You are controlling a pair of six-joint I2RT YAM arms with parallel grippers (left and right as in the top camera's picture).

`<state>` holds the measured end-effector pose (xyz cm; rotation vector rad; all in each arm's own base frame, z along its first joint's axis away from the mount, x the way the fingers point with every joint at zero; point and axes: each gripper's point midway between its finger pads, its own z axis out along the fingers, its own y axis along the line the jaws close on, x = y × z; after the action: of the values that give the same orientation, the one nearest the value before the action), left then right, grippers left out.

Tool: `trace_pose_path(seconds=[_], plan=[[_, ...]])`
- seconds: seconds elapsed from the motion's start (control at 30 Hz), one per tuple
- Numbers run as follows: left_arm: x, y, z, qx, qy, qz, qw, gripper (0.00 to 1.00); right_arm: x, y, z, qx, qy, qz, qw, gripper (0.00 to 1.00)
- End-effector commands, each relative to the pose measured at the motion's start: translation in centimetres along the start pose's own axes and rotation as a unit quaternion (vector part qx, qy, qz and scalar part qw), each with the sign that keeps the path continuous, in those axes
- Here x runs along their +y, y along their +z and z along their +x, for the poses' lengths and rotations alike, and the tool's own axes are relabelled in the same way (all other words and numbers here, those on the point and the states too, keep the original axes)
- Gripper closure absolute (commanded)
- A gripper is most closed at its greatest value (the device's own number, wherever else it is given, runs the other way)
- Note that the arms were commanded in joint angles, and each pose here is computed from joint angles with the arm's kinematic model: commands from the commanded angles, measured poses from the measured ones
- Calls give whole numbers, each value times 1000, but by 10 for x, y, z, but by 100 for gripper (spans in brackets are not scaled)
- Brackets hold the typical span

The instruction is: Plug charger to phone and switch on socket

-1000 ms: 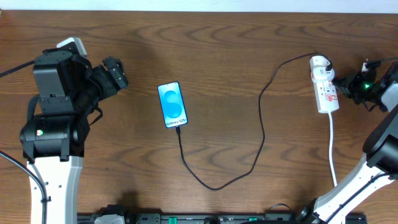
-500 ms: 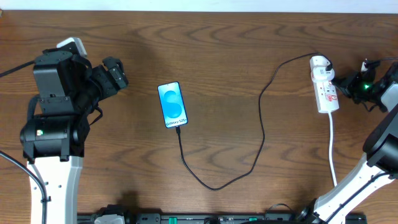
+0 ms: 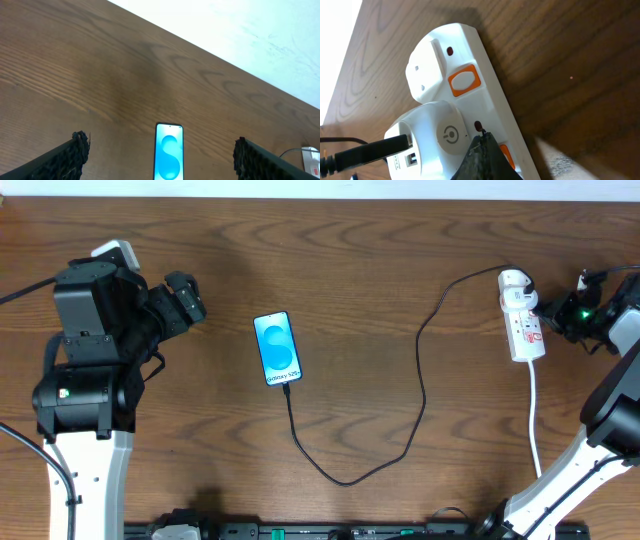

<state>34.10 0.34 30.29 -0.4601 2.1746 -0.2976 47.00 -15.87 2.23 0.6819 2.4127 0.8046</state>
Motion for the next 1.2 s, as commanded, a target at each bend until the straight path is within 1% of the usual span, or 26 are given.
trace_pose_path(seconds=[0.0,0.43,1.17], plan=[[5,1,-1,-2,0,-12,1000,7,2,36,41,62,1,12,998,99],[5,1,-1,-2,0,-12,1000,7,18,49,57,90,-6,18,996,99],[5,1,-1,-3,0,-12,1000,7,40,62,81,128,23,20,991,99]])
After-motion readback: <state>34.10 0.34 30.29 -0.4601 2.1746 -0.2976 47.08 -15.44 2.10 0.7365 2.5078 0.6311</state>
